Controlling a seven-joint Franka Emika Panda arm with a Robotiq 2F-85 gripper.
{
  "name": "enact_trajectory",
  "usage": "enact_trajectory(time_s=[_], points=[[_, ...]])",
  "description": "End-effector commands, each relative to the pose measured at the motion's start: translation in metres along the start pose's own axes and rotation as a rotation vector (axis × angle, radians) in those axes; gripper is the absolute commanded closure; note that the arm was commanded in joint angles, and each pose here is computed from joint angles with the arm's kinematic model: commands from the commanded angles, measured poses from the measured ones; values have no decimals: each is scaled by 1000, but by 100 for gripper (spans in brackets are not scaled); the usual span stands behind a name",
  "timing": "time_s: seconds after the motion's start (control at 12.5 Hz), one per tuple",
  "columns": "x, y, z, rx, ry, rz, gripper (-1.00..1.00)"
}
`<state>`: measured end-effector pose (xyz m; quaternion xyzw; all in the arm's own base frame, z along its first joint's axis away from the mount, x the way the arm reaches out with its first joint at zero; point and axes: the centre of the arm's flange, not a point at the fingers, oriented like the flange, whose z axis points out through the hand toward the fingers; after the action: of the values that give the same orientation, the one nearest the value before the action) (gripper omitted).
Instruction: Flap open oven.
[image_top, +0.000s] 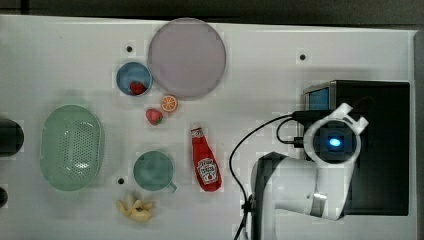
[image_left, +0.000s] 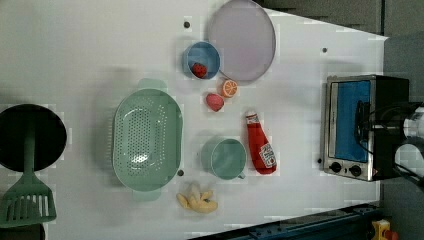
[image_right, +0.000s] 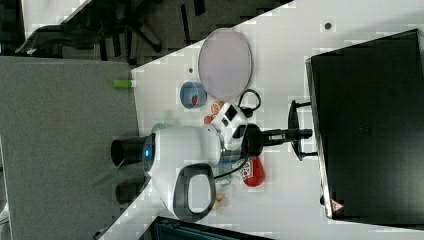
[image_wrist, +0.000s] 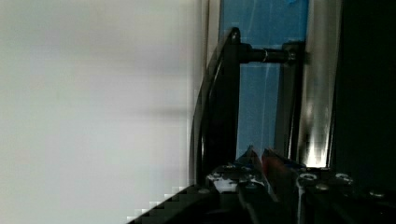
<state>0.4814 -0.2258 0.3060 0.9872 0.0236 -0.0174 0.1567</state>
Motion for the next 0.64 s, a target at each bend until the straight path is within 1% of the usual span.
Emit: enact_trajectory(time_s=[0.08, 0.32, 0.64], points=[[21, -68, -1, -49, -14, 56, 65], [27, -111, 5, -154, -47, 60, 65], [30, -163, 23, -314, -69, 54, 65]])
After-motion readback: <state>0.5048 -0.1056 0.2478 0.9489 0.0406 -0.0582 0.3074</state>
